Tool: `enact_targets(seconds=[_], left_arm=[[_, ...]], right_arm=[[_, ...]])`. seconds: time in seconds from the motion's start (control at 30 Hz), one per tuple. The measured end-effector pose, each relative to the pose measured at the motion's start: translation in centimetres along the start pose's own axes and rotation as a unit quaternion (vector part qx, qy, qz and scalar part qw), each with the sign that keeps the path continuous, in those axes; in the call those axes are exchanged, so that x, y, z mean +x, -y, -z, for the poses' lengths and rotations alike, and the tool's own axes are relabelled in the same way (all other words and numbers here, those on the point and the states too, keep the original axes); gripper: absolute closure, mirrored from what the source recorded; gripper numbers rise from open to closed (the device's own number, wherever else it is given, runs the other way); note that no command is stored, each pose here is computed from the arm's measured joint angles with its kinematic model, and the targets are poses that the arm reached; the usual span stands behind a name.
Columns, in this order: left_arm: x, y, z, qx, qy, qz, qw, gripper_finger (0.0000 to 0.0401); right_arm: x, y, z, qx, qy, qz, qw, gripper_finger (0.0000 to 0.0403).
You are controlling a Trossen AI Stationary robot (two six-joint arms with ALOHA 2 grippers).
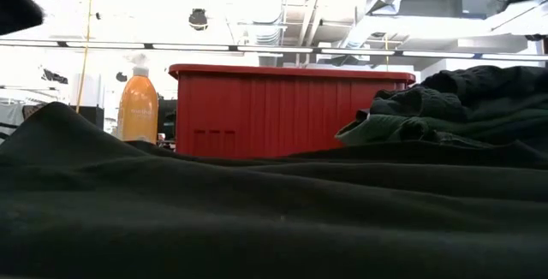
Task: Fold Laundry from Bin
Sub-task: Fold the black shirt
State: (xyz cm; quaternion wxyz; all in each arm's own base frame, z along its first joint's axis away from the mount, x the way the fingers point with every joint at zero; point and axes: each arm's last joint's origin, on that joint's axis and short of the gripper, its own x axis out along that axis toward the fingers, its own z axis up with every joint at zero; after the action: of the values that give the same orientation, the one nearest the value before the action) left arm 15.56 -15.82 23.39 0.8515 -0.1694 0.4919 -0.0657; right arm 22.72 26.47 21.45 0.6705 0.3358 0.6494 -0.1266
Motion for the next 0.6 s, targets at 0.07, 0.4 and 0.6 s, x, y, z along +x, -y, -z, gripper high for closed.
enact_targets(seconds=[0.07, 0.4, 0.6], left_arm=[[1.4, 0.4, 1.1, -0.006, -0.016, 0.002, 1.000, 0.0317], [7.4, 1.1, 5.0, -0.021, -0.157, -0.017, 0.987, 0.0342], [8.8, 1.1, 6.1, -0.028, -0.206, -0.033, 0.978, 0.0353]], right_arm=[[0.1, 0.5, -0.2, 0.014, 0.010, 0.025, 1.000, 0.0230], [0.1, 3.0, -0.7, -0.005, 0.006, 0.140, 0.990, 0.0230], [2.0, 3.9, -2.4, -0.052, -0.005, 0.114, 0.992, 0.0230]])
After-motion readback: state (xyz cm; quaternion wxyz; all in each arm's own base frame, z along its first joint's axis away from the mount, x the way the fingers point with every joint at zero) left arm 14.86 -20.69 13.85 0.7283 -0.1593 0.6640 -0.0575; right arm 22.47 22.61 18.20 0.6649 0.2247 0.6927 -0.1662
